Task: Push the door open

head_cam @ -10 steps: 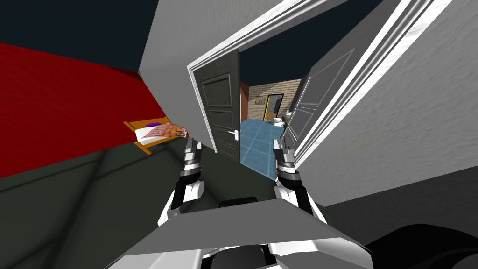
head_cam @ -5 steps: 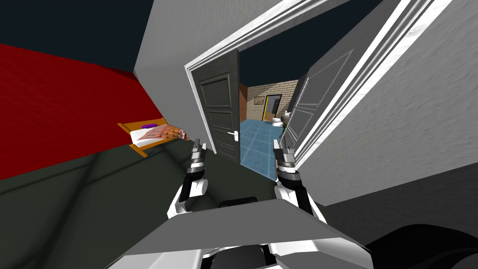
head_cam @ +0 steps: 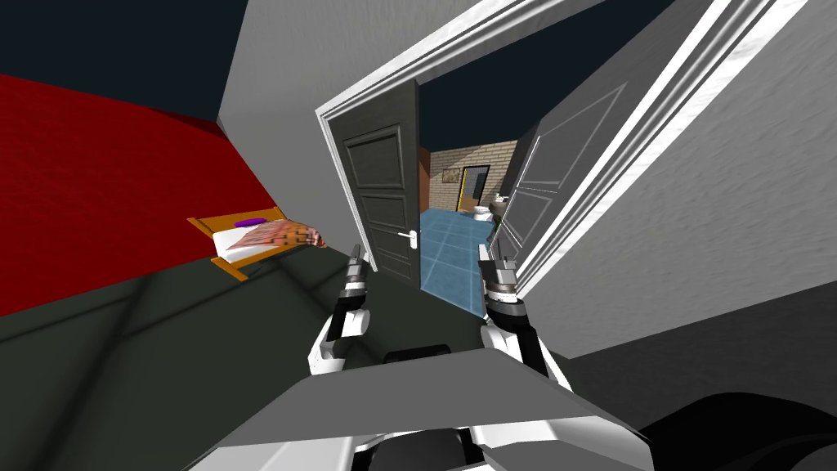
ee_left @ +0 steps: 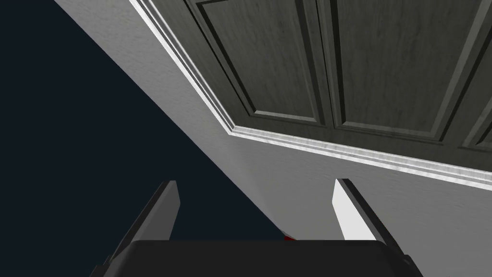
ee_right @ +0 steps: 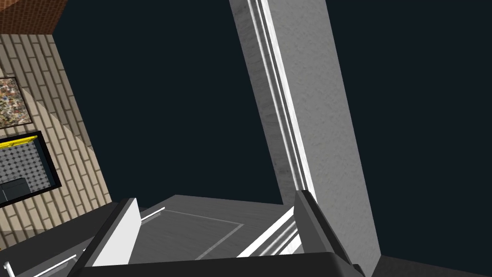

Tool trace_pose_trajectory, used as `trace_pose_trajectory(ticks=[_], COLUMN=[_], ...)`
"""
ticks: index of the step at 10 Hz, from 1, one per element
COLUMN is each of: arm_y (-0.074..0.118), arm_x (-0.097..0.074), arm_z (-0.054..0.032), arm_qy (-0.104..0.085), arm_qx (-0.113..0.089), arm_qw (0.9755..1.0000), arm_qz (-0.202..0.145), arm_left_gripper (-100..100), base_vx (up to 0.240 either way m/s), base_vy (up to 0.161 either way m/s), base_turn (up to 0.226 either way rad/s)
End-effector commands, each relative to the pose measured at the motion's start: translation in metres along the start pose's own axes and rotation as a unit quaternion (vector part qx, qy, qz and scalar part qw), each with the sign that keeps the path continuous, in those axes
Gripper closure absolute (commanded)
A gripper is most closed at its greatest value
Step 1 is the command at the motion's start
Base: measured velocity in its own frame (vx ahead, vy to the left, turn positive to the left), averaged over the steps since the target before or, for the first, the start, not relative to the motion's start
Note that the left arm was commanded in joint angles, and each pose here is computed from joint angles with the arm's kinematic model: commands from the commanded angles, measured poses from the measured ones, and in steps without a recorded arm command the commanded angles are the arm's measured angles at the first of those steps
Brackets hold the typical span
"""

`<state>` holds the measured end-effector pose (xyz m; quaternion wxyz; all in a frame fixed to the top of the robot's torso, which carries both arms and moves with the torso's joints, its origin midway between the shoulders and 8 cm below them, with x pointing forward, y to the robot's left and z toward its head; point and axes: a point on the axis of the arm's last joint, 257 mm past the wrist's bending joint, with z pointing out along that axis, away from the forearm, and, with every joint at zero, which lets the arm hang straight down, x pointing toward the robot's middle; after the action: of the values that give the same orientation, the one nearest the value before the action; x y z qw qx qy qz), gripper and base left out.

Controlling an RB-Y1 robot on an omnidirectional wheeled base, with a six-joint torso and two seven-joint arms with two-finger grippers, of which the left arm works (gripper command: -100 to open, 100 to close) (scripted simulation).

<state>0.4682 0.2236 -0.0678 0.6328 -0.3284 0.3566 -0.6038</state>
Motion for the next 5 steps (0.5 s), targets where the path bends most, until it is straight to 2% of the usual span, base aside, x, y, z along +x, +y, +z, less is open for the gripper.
trace_pose_trajectory(ticks=[1, 2, 3, 5], arm_y=[0.011, 0.018, 0.023, 0.039], arm_x=[0.003, 0.009, 0.009, 0.022], arm_z=[0.0018, 0.0058, 0.0040, 0.0114], arm_qy=[0.003, 0.009, 0.010, 0.022], arm_qx=[-0.008, -0.012, -0.018, -0.029], arm_qw=[1.0000, 0.9998, 0.9998, 0.9992], arm_qz=[-0.003, -0.008, -0.008, -0.018], arm_left_gripper=[-100, -100, -100, -100], base_vx=[0.038, 0.042, 0.038, 0.058], base_vy=[0.033, 0.029, 0.027, 0.045], base_turn=[-0.041, -0.057, -0.030, -0.075])
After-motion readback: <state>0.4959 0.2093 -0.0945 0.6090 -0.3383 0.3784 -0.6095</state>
